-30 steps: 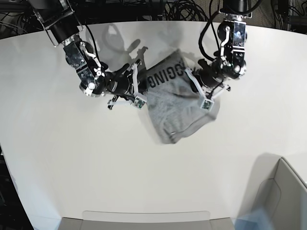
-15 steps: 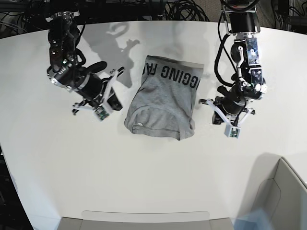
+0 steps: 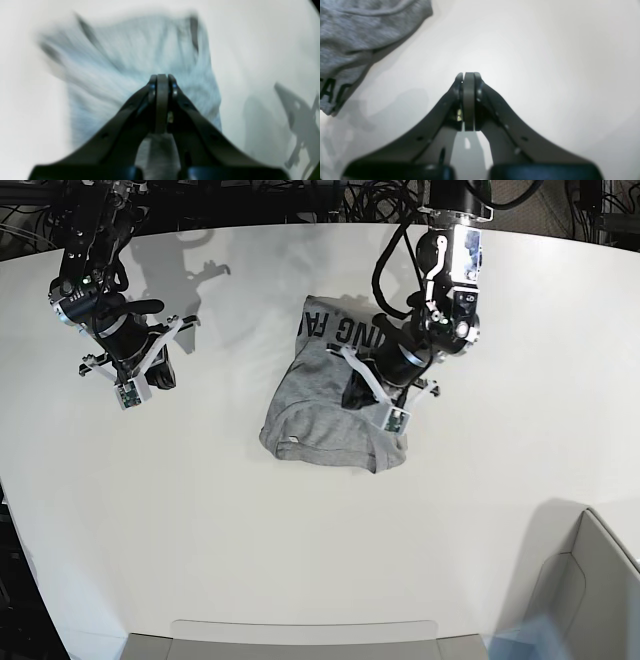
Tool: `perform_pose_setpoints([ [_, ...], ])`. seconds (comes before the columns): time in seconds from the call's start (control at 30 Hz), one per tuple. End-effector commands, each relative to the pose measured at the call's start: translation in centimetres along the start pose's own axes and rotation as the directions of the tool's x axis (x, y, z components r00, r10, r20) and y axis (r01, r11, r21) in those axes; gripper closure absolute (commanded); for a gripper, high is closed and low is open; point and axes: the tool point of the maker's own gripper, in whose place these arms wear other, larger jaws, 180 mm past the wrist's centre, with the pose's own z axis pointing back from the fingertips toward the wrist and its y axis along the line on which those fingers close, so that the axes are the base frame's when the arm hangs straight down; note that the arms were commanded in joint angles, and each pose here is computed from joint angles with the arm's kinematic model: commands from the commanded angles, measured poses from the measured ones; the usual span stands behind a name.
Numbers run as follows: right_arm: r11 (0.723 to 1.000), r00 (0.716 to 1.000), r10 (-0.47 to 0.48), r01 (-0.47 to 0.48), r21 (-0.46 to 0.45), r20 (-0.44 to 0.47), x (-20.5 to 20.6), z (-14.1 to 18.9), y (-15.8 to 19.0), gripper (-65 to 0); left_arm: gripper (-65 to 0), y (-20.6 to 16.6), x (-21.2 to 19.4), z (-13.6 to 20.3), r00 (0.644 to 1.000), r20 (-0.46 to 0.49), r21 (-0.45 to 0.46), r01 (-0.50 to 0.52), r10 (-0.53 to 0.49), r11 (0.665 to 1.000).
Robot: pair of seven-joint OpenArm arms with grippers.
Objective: Fold the T-shirt properly
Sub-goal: 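Drag the folded shirt with the left gripper toward the left arm's side, then release the shirt and raise the left gripper away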
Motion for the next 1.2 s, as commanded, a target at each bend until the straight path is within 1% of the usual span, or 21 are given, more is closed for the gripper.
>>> perform_pose_setpoints([
  [0.0, 1.000, 0.999, 0.014, -0.014, 0.002, 0.042, 1.0, 0.4, 0.0, 0.0, 0.0, -0.2, 0.3, -0.5, 1.000, 0.015, -0.017, -0.011, 0.011, 1.000],
  [0.1, 1.000, 0.999, 0.012, -0.012, 0.003, 0.036, 0.8, 0.4, 0.0, 0.0, 0.0, 0.5, -1.8, -1.9, 0.999, -0.018, -0.015, -0.051, 0.050, 0.999],
  [0.2, 1.000, 0.999, 0.012, -0.012, 0.002, 0.038, 0.8, 0.5, 0.0, 0.0, 0.0, 1.5, -4.0, -2.6, 0.995, -0.058, 0.001, -0.079, 0.079, 0.997],
  [0.3, 1.000, 0.999, 0.013, -0.013, 0.001, 0.040, 0.9, 0.4, 0.0, 0.0, 0.0, 3.8, -6.7, -2.4, 0.988, -0.127, 0.040, -0.079, 0.083, 0.996],
  [0.37, 1.000, 0.999, 0.014, -0.014, 0.001, 0.042, 1.0, 0.4, 0.0, 0.0, 0.0, 6.1, -7.5, -1.8, 0.987, -0.140, 0.079, -0.063, 0.074, 0.995],
  [0.43, 1.000, 0.999, 0.014, -0.014, 0.001, 0.042, 1.0, 0.4, 0.0, 0.0, 0.0, 9.1, -7.3, -0.5, 0.990, -0.125, 0.138, -0.055, 0.073, 0.989],
  [0.53, 1.000, 0.999, 0.013, -0.013, 0.002, 0.039, 0.9, 0.5, 0.0, 0.0, 0.0, 14.2, -7.0, 2.1, 0.990, -0.121, 0.239, -0.036, 0.066, 0.970],
  [0.6, 1.000, 0.999, 0.013, -0.013, 0.002, 0.039, 0.9, 0.5, 0.0, 0.0, 0.0, 17.0, -6.4, 3.6, 0.991, -0.129, 0.289, -0.004, 0.043, 0.957],
  [0.63, 1.000, 0.999, 0.013, -0.013, 0.002, 0.039, 0.9, 0.5, 0.0, 0.0, 0.0, 18.6, -5.2, 4.4, 0.992, -0.124, 0.316, 0.025, 0.015, 0.948],
  [0.73, 1.000, 0.999, 0.012, -0.012, 0.002, 0.038, 0.8, 0.5, 0.0, 0.0, 0.0, 22.4, -4.2, 6.3, 0.987, -0.159, 0.371, 0.085, -0.027, 0.925],
  [0.87, 1.000, 0.999, 0.012, -0.012, 0.002, 0.038, 0.8, 0.5, 0.0, 0.0, 0.0, 27.0, -3.2, 8.6, 0.980, -0.195, 0.443, 0.118, -0.033, 0.888],
  [1.0, 1.000, 0.999, 0.012, -0.012, 0.002, 0.038, 0.8, 0.5, 0.0, 0.0, 0.0, 29.3, -1.4, 10.2, 0.980, -0.191, 0.485, 0.140, -0.052, 0.863],
  [1.1, 1.000, 0.999, 0.012, -0.012, 0.003, 0.036, 0.8, 0.5, 0.0, 0.0, 0.0, 29.8, -1.2, 10.8, 0.979, -0.196, 0.496, 0.149, -0.057, 0.855],
  [1.17, 1.000, 0.999, 0.013, -0.013, 0.002, 0.036, 0.8, 0.5, 0.0, 0.0, 0.0, 29.6, -0.2, 11.0, 0.980, -0.184, 0.496, 0.163, -0.080, 0.853],
])
